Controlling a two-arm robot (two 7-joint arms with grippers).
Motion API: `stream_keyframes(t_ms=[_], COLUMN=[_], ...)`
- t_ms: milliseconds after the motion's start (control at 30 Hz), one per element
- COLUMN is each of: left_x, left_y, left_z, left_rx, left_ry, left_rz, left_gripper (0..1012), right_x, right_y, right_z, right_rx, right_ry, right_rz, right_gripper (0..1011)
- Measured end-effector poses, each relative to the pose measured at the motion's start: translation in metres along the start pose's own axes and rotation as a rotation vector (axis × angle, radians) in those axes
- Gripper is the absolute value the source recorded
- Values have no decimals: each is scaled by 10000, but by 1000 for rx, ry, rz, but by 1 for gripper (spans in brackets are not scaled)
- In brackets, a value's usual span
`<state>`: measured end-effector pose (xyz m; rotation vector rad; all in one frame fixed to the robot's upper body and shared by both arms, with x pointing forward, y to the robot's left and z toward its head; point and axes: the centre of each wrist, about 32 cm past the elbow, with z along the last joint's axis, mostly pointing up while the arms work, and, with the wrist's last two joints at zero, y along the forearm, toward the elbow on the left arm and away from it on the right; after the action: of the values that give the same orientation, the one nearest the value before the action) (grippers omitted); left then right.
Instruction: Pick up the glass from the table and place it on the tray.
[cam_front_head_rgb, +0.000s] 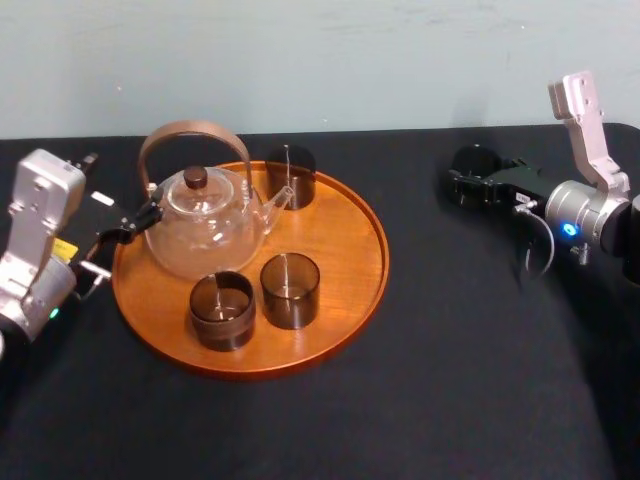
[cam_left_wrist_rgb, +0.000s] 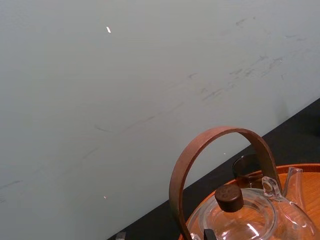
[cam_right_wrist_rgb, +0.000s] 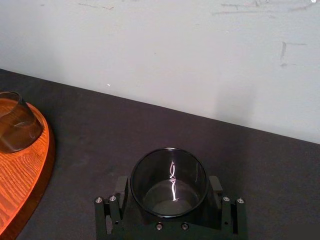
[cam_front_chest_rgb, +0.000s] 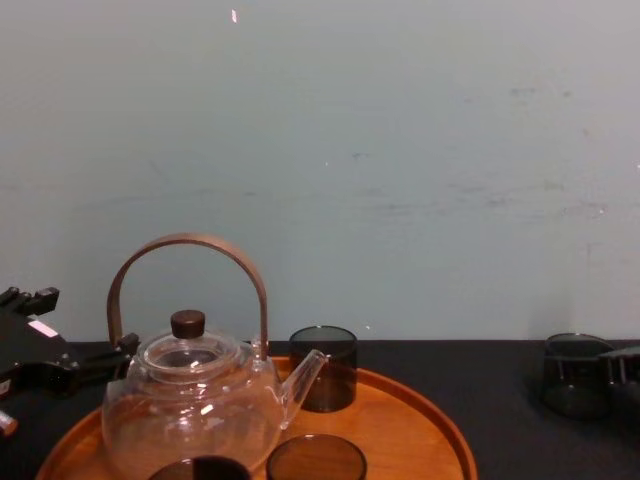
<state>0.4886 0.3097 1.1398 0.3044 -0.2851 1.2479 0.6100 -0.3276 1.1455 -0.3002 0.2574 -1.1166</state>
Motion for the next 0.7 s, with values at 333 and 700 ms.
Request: stream_keyframes(t_ms=[333,700], left_x=[0,0], left_y=[0,0], left_z=[0,0], left_rx=[0,0], left_ry=[0,0], left_rz=[0,0], left_gripper=[1010,1010], right_x=[2,4], right_y=[-3,-6], right_z=[1,-2], right_rx=[0,0], right_ry=[-1,0], right_rz=[0,-1], right_gripper=[929,905])
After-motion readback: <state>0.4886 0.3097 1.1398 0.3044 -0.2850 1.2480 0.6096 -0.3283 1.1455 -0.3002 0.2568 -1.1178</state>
